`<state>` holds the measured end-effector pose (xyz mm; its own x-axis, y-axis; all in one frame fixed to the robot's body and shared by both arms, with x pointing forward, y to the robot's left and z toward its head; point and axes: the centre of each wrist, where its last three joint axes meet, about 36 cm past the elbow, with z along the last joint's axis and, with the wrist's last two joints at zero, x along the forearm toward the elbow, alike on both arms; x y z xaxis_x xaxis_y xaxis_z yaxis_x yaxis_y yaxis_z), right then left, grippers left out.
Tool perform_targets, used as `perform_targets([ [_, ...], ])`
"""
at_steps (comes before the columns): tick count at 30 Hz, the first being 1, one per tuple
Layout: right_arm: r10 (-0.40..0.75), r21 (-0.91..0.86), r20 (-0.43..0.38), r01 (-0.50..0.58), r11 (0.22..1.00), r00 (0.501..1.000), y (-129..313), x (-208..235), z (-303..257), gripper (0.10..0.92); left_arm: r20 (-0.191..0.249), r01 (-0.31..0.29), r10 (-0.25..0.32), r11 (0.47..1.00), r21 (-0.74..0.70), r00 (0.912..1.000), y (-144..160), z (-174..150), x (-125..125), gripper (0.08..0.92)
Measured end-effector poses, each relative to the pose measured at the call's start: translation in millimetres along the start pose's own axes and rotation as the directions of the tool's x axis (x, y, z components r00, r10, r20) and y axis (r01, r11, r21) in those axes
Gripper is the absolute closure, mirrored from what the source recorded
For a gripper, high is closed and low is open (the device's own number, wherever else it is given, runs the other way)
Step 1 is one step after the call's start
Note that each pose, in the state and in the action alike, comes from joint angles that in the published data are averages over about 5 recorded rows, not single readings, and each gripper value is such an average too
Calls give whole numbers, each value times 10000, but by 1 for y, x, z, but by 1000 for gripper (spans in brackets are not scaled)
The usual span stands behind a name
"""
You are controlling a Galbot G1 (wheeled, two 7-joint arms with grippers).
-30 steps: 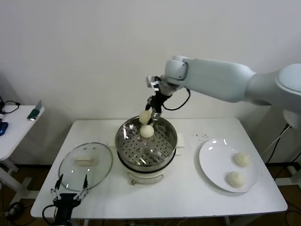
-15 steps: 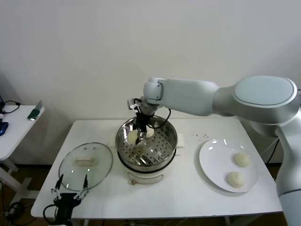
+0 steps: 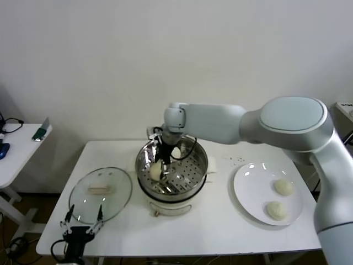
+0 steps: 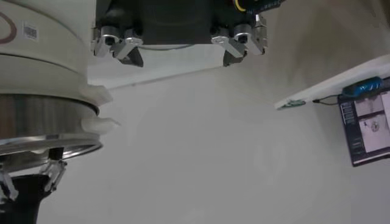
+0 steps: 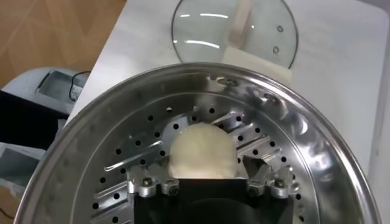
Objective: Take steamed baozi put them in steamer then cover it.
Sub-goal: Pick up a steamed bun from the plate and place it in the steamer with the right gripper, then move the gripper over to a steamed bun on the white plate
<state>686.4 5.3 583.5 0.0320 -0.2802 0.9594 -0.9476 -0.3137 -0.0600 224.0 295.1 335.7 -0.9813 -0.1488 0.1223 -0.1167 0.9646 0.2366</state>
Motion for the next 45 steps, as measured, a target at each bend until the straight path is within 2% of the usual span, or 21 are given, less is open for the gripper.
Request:
perform_targets([
  [6,100,142,-29,-100,9998,9999,2,15,6,199,10,-99,99,9999,-89,10000,-1,0,-1,177],
  [13,310,275,-162,-306,9992,9994,14,56,29,200,82,-208,210,9994,-264,9997,-3,-1,-2,177],
  [19,563,135,-157,-560,9983,9983,39,95,71,200,72,-203,206,9988,-437,9998,-3,-2,-4,177],
  [25,583,-182,-274,-588,9981,9979,77,115,128,200,31,-162,164,9983,-561,9999,-2,-3,-4,177],
  [33,345,-731,-684,-395,9965,9971,135,118,208,200,-72,-97,92,9972,-740,9999,-2,-2,-2,177],
  [45,-91,-1502,-1716,-171,9885,9851,210,87,308,200,-207,-49,31,9962,-866,9998,-5,1,1,177],
])
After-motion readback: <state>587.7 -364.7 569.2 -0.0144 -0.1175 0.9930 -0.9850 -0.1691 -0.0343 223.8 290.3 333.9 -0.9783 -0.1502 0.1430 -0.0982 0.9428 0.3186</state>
